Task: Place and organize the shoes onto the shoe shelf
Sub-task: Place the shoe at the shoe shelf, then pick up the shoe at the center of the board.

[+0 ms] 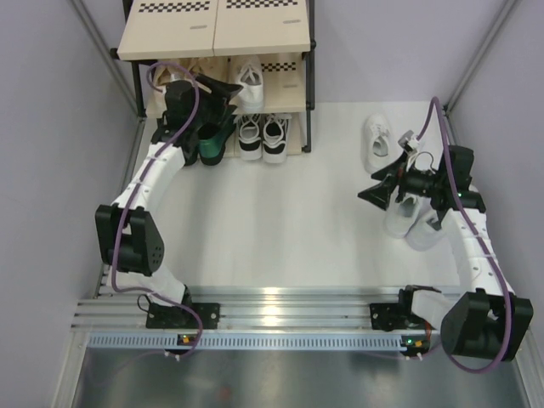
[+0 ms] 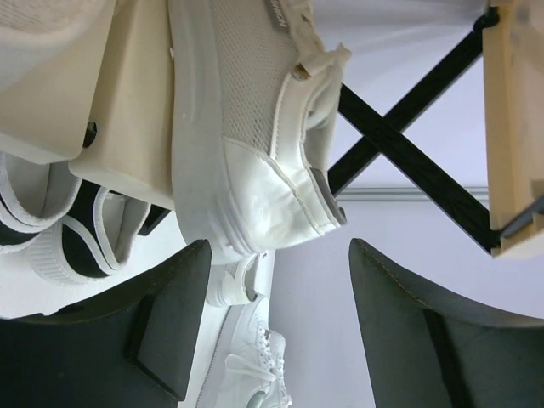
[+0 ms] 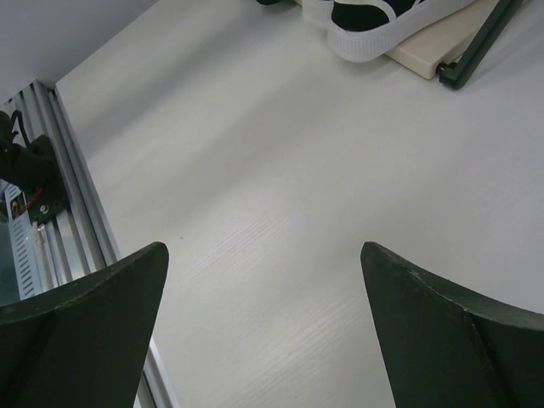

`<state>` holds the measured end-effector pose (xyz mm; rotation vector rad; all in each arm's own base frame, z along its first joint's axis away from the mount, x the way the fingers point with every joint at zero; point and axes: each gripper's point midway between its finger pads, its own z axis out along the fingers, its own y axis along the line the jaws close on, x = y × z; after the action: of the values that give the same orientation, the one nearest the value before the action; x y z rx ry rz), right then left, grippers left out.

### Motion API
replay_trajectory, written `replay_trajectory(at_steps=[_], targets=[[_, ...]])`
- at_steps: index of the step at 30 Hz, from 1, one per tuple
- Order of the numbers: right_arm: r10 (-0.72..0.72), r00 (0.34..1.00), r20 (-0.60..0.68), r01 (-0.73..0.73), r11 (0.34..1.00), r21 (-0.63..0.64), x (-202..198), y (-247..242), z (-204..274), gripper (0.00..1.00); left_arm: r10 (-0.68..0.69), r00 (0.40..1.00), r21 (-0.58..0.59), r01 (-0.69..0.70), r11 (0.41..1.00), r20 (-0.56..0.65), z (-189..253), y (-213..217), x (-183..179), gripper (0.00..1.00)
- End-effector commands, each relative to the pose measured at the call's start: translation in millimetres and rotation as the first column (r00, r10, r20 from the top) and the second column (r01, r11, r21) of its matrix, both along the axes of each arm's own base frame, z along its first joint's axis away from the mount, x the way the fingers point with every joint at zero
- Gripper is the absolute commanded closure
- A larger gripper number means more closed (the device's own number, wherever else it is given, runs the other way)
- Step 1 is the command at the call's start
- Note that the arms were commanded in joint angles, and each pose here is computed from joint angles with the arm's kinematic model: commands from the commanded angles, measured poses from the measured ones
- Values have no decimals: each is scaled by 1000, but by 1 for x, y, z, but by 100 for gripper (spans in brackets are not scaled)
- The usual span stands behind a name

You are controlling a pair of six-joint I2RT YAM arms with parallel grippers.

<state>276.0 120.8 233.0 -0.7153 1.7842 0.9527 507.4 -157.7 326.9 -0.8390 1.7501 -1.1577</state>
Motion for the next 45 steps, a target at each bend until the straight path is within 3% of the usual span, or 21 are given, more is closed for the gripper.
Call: replay_trajectory(at_steps=[1, 5, 9, 11, 15, 21, 27, 37, 43, 45], targets=[[-3, 996, 87, 4, 1000, -14, 3, -6, 12, 4, -13, 996, 14, 12, 1000, 91, 31, 4, -20, 28], [-40, 995, 93, 45, 998, -51, 8, -13, 9, 5, -69, 992, 43, 65, 997, 105, 30, 1, -46, 28], [-157, 984, 90, 167, 978, -127, 27, -31, 3, 4, -167, 969, 172, 135, 976, 183, 30, 0, -93, 27], [-219, 974, 54, 225, 962, -158, 38, -41, -3, 5, -207, 964, 235, 165, 958, 166, 6, 2, -113, 26], [-363, 929, 72, 368, 883, -293, 75, -76, -3, 5, -253, 955, 378, 180, 908, 153, -29, 15, -168, 19], [-485, 873, 52, 460, 783, -419, 136, -109, -16, 7, -282, 954, 395, 222, 891, 102, -83, 21, -222, 14], [-552, 834, -11, 459, 705, -541, 194, -134, -69, 12, -304, 952, 465, 254, 848, 34, -117, 33, -271, 14], [-570, 819, -67, 445, 703, -555, 248, -124, -106, 25, -321, 945, 341, 284, 896, 56, -137, 26, -318, 14], [-608, 784, -127, 446, 694, -565, 267, -122, -134, 42, -310, 949, 220, 290, 931, 62, -140, 19, -327, 9], [-600, 786, -146, 435, 706, -559, 266, -119, -141, 58, -316, 948, 155, 306, 939, 45, -147, 14, -327, 8]])
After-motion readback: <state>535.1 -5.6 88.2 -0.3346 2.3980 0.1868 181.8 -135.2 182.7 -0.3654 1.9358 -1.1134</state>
